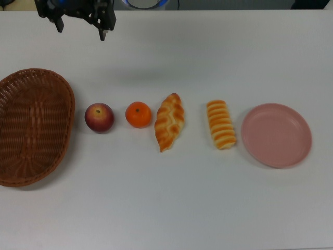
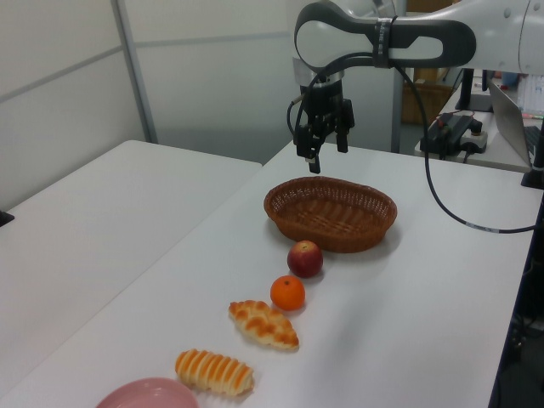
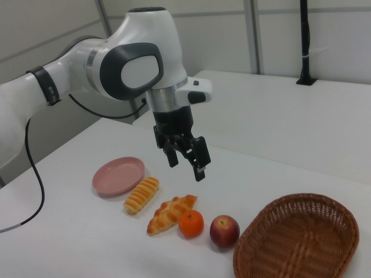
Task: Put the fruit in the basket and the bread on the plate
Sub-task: 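Move the gripper from above the basket down toward the orange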
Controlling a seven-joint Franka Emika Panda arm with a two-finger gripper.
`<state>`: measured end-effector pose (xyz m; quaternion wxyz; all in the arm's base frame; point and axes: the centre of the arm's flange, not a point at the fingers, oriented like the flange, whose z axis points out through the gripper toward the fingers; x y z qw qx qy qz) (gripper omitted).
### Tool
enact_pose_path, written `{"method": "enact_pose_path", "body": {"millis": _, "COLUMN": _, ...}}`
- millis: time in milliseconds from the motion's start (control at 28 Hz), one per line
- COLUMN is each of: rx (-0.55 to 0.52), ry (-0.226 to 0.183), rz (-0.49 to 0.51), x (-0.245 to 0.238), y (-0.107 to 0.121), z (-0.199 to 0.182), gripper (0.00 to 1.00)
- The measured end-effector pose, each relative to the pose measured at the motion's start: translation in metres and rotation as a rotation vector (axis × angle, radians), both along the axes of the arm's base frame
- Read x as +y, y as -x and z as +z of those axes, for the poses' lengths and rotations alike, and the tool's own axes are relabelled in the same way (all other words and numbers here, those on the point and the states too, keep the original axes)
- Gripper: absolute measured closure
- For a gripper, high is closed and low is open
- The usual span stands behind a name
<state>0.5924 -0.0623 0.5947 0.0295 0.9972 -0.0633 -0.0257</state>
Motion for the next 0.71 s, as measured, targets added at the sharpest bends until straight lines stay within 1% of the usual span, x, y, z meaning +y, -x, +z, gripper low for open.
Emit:
{"method": "enact_pose_path", "body": {"millis": 107, "rx": 0.013, "ry": -0.002, "rz": 0.006, "x": 0.004, "y": 0.001, "z": -0.002, "gripper": 0.00}}
{"method": "enact_pose_path", "body": {"millis": 393, "rx": 0.071, "ry": -0.008, "rz": 0.040, "x": 0.024, "y": 0.000, "z": -0.024, "gripper": 0.00}}
{"method": "enact_pose_path", "body": {"millis": 536, "rx": 0.110, "ry": -0.012, "rz": 0.063, "x": 0.037, "y": -0.005, "z": -0.045, "gripper": 0.00}}
{"method": "enact_pose_path", "body": {"millis": 607, "rx": 0.140, "ry": -0.014, "rz": 0.079, "x": 0.044, "y": -0.009, "z": -0.062, "gripper": 0.00}}
{"method": "enact_pose_path", "body": {"millis": 714, "rx": 0.136, "ry": -0.019, "rz": 0.118, "x": 0.048, "y": -0.020, "z": -0.080, "gripper": 0.00}}
